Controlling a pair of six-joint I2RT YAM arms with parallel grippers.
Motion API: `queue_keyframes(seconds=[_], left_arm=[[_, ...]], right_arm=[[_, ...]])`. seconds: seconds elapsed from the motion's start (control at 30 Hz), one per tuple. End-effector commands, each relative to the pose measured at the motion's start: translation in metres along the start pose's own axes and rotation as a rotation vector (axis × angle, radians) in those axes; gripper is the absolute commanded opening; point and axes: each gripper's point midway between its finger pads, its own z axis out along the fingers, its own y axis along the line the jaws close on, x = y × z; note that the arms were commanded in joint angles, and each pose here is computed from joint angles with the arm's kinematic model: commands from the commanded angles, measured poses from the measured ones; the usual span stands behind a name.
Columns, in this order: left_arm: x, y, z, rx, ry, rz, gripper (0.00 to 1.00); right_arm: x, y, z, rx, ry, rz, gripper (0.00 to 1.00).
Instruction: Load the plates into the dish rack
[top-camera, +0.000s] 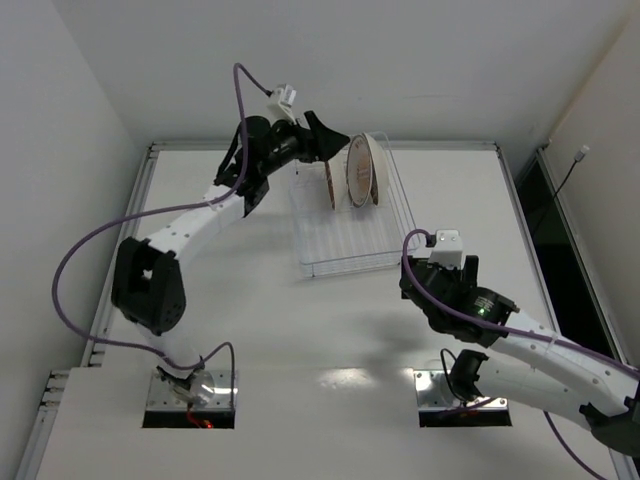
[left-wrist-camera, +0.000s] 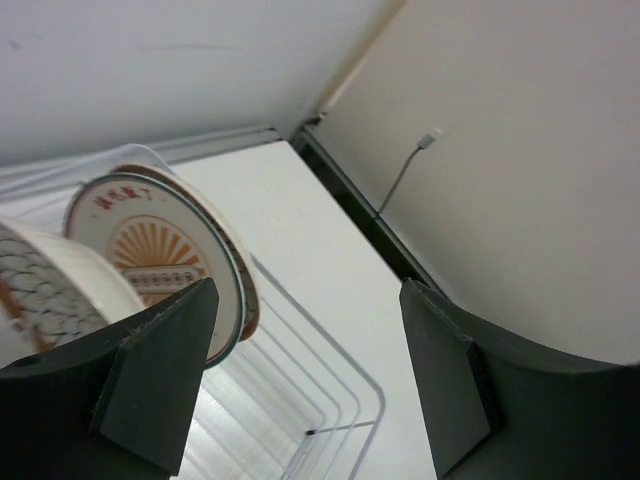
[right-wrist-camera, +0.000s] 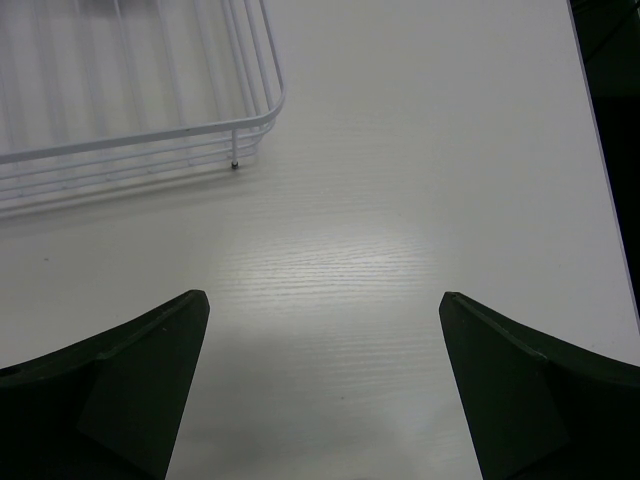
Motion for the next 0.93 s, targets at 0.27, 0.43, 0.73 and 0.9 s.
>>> queue_keyframes(seconds=[0.27,0.43,0.73,0.9], left_arm=[[0.022,0.039,-0.119,-0.562,0.002,0.187,0.66],[0.053,0.061,-0.174,-0.728,0.015,0.200,0.62],[0.063,0.080,-0.260,-0.946,0.057,0.336,1.00],[0.048,0.073,-0.294,-0.964,-0.089,0.356,1.00]], right_arm=[[-0.035,0.021,-0.013,-0.067,-0.009,0.079,0.78],[-0.064,0.056,-0.025,-0.218,-0.009,0.116,0.82],[-0.091,0.037,-0.041,-0.257,-0.121,0.099,1.00],[-0.092,0.016,-0.040,-0.160,-0.133,0.075,1.00]])
